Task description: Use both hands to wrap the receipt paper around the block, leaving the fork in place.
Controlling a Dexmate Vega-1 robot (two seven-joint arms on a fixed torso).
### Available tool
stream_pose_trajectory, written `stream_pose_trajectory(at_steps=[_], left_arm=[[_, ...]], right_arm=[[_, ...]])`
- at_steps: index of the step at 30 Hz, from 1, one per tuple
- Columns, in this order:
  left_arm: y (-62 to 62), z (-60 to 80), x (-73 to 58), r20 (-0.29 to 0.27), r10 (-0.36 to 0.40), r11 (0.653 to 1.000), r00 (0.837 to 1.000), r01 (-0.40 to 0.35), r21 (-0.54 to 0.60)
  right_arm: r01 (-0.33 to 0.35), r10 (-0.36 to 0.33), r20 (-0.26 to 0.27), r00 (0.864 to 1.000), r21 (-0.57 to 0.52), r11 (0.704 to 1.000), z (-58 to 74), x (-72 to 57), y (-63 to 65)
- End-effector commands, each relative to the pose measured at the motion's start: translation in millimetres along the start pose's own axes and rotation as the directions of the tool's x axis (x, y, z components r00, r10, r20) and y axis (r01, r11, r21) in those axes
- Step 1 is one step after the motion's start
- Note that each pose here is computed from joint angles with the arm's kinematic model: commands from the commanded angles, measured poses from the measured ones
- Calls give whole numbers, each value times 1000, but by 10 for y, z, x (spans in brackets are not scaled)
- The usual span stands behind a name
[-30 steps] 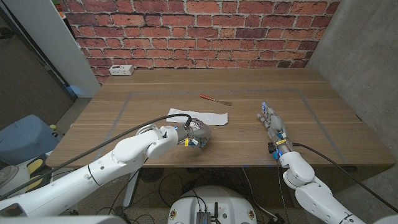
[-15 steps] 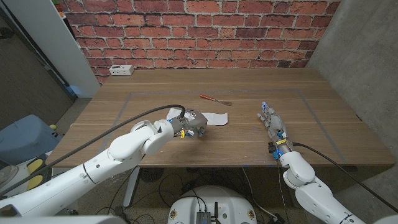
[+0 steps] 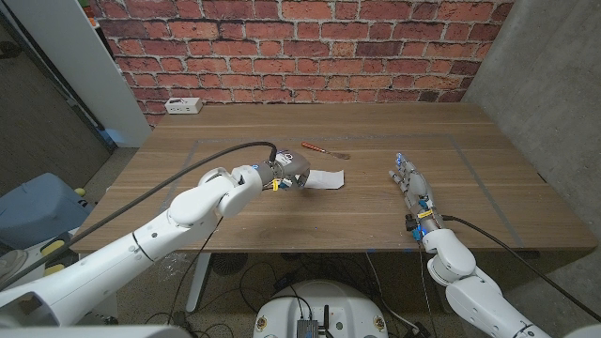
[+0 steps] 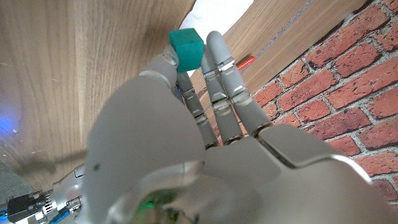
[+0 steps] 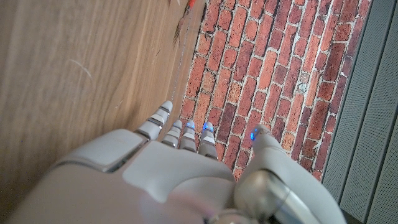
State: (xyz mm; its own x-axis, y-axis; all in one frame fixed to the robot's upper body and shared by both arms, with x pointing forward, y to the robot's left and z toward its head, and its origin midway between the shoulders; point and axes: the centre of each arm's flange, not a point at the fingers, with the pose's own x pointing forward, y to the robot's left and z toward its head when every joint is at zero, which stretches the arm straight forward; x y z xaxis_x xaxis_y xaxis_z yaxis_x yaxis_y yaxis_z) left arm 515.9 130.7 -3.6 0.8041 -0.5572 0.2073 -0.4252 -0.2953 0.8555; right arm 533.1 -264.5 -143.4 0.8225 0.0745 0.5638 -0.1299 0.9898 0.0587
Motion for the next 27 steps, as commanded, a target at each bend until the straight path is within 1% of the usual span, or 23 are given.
stream_pose_trajectory(at_steps=[1, 3, 4, 6, 16, 21, 27], left_arm=[[57, -122, 259, 14, -26, 1000, 1000, 26, -16], [61, -126, 284, 16, -29, 999, 999, 29, -15], [63, -131, 340, 15, -39, 999, 999, 40, -8], [62, -141, 395, 20, -51, 999, 999, 51, -11], [65, -194, 627, 20, -75, 997, 997, 75, 4], [58, -214, 730, 22, -83, 996, 996, 83, 16], [13, -225, 841, 34, -101, 995, 994, 101, 9]], right_arm=[[3, -3, 0, 1000, 4, 1000, -7, 56, -9], [2, -2, 1, 1000, 3, 1000, -5, 67, -9], [-1, 1, 0, 1000, 3, 1000, -3, 90, -11], [-2, 2, 1, 1000, 6, 1000, -2, 110, -16], [-6, 6, -2, 1000, 13, 1000, -14, 214, -56], [0, 0, 0, 1000, 12, 1000, -10, 235, -82], [9, -9, -1, 1000, 13, 1000, -7, 243, -101]])
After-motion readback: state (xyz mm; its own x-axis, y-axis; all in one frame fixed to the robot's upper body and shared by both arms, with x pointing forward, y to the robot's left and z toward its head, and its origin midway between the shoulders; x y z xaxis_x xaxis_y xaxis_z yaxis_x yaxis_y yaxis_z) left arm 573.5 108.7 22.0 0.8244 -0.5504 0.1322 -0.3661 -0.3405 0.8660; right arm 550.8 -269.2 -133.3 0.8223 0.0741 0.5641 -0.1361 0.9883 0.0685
